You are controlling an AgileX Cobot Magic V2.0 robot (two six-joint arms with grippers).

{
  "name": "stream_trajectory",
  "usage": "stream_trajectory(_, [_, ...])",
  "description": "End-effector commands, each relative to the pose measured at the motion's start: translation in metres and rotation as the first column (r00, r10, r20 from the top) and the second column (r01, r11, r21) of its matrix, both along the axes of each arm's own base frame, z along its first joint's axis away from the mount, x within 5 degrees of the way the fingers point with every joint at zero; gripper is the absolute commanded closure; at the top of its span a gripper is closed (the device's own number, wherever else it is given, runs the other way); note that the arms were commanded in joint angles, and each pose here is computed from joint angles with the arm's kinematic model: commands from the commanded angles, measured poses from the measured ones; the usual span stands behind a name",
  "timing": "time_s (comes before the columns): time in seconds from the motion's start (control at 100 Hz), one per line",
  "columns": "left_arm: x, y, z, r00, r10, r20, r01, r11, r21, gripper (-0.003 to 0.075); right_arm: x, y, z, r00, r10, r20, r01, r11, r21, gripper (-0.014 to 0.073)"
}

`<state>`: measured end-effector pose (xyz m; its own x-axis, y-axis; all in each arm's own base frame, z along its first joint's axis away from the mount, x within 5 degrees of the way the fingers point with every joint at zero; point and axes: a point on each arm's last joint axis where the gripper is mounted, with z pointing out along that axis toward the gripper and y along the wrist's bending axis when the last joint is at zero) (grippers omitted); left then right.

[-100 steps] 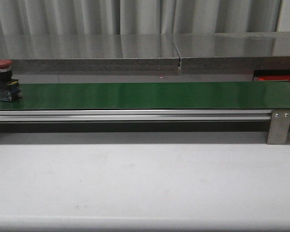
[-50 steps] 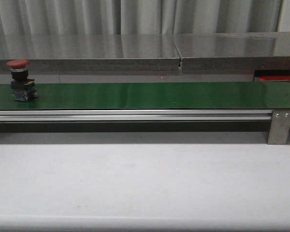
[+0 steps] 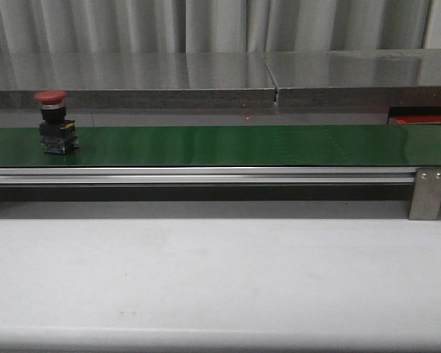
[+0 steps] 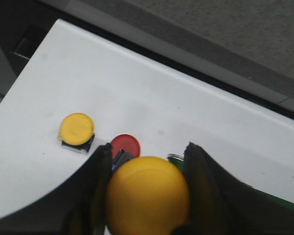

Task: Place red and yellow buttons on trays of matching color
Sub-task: 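Grasp a yellow push-button from the cluster with the left gripper, then set the yellow button on the belt start with the left gripper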

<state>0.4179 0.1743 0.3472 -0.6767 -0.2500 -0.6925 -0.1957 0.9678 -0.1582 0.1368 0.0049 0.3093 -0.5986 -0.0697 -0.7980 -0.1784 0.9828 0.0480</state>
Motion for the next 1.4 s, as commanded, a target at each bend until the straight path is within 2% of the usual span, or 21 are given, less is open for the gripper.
stream_trajectory(0.0, [-0.015,-0.027,0.049,0.990,-0.033,0.137,0.031,0.999,0.021,0.0739,0.002,0.000,0.013,0.996,-0.017,0.082,0.016,1.000,0.010,0.0713])
stream_trajectory(0.1, [-0.015,-0.049,0.043,0.991,-0.078,0.113,0.077,0.997,0.009,0.0739,0.002,0.000,0.013,0.996,-0.017,0.082,0.016,1.000,0.010,0.0713])
stream_trajectory(0.31, [-0.006,-0.078,0.010,0.990,-0.128,0.062,0.129,0.992,-0.012,0.0739,0.002,0.000,0.013,0.996,-0.017,0.082,0.016,1.000,0.010,0.0713])
stream_trajectory(0.62, [-0.008,-0.081,-0.042,0.995,-0.100,-0.012,0.099,0.994,-0.036,0.0739,0.002,0.000,0.013,0.996,-0.017,0.082,0.016,1.000,0.010,0.0713])
stream_trajectory(0.83, [-0.008,-0.079,-0.054,0.996,-0.089,-0.012,0.089,0.996,-0.023,0.0724,0.002,0.000,0.013,0.996,-0.017,0.082,0.016,1.000,0.010,0.0713])
stream_trajectory(0.88, [-0.008,-0.079,-0.054,0.996,-0.089,-0.012,0.089,0.996,-0.023,0.0691,0.002,0.000,0.013,0.996,-0.017,0.082,0.016,1.000,0.010,0.0713])
stream_trajectory(0.95, [-0.008,-0.079,-0.054,0.996,-0.089,-0.012,0.089,0.996,-0.023,0.0606,0.002,0.000,0.013,0.996,-0.017,0.082,0.016,1.000,0.010,0.0713])
stream_trajectory(1.12, [-0.008,-0.080,-0.054,0.996,-0.090,-0.015,0.090,0.996,-0.024,0.0286,0.002,0.000,0.013,0.996,-0.017,0.082,0.016,1.000,0.010,0.0713])
stream_trajectory(1.19, [-0.008,-0.080,-0.054,0.996,-0.090,-0.015,0.090,0.996,-0.024,0.0195,0.002,0.000,0.013,0.996,-0.017,0.082,0.016,1.000,0.010,0.0713])
stream_trajectory(1.26, [-0.008,-0.080,-0.054,0.996,-0.091,-0.016,0.090,0.996,-0.027,0.0159,0.002,0.000,0.013,0.996,-0.017,0.082,0.016,1.000,0.010,0.0713])
stream_trajectory(1.39, [-0.008,-0.081,-0.053,0.996,-0.089,-0.007,0.089,0.995,-0.045,0.0160,0.002,0.000,0.013,0.996,-0.017,0.082,0.016,1.000,0.010,0.0713])
